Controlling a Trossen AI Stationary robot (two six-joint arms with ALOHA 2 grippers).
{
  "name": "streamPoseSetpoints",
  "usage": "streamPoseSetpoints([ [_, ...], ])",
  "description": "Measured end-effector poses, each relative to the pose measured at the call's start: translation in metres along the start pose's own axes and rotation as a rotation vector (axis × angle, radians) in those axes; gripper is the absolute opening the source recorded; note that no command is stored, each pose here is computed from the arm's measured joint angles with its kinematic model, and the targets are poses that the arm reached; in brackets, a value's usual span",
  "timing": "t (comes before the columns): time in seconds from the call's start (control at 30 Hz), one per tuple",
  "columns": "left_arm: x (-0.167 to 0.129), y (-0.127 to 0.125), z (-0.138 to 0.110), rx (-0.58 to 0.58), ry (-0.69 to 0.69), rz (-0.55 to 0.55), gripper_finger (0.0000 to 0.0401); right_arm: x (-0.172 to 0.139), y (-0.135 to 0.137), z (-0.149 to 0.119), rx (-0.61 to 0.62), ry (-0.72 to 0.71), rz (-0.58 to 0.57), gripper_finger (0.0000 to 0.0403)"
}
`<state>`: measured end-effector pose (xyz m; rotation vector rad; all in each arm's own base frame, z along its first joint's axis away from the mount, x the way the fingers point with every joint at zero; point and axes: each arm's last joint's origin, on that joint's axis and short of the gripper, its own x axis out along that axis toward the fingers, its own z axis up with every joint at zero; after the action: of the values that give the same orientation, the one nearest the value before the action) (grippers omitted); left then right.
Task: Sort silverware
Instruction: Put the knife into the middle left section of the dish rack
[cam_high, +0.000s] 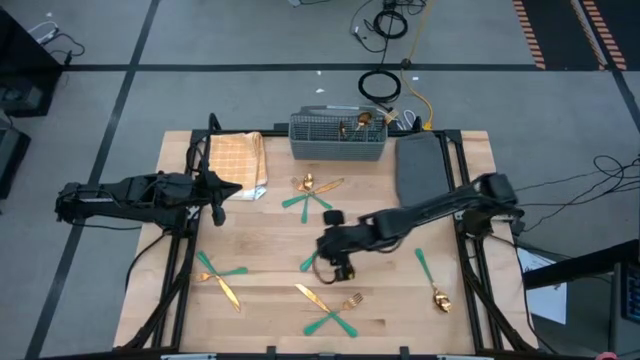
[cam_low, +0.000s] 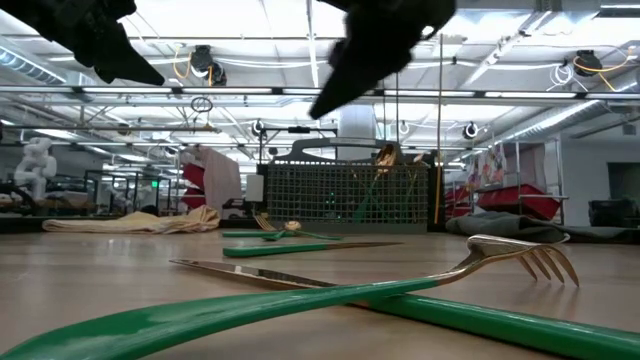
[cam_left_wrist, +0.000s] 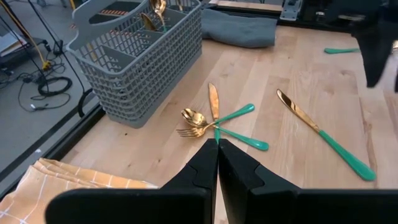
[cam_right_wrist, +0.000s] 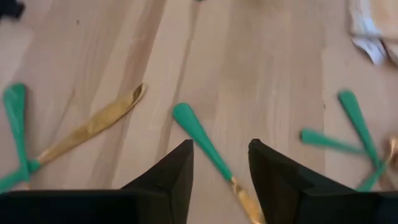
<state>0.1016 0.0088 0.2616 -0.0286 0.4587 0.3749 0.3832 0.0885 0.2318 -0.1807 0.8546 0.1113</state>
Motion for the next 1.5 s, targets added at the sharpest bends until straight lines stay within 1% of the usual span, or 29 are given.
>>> streamPoseSetpoints([
  [0.13, 0.0, 0.0, 0.0, 0.0, 0.001, 0.0, 0.0021, 0.013, -0.003, 0.027, -0.137, 0.077, 0.006, 0.0162],
  [0.27, 0.0, 0.0, 0.0, 0.001, 0.001, 0.0, 0.0021, 0.028, -0.008, 0.044, -0.247, 0.171, 0.016, 0.0163],
  [0.33, 0.0, 0.0, 0.0, 0.001, 0.002, 0.0, 0.0021, 0.038, -0.01, 0.046, -0.279, 0.238, 0.029, 0.016],
  [0.43, 0.0, 0.0, 0.0, 0.001, 0.003, 0.0, 0.0021, 0.055, -0.012, 0.042, -0.307, 0.326, 0.093, 0.0158],
  [0.57, 0.0, 0.0, 0.0, 0.002, 0.002, 0.0, 0.0021, 0.073, -0.009, 0.039, -0.359, 0.381, 0.12, 0.0158],
  [0.7, 0.0, 0.0, 0.0, 0.002, 0.003, 0.0, 0.0021, 0.086, -0.008, 0.034, -0.37, 0.407, 0.146, 0.0158],
  [0.8, 0.0, 0.0, 0.0, 0.002, 0.003, 0.0, 0.0021, 0.088, -0.009, 0.03, -0.382, 0.433, 0.159, 0.0158],
  [1.03, 0.0, 0.0, 0.0, 0.003, 0.002, 0.0, 0.0021, 0.096, -0.015, 0.027, -0.386, 0.438, 0.157, 0.0157],
  [1.2, 0.0, 0.0, 0.0, 0.003, 0.002, 0.0, 0.0021, 0.107, -0.017, 0.02, -0.396, 0.469, 0.165, 0.0157],
  [1.5, 0.0, 0.0, 0.0, 0.004, 0.002, 0.0, 0.0021, 0.111, -0.016, 0.016, -0.404, 0.491, 0.174, 0.0157],
])
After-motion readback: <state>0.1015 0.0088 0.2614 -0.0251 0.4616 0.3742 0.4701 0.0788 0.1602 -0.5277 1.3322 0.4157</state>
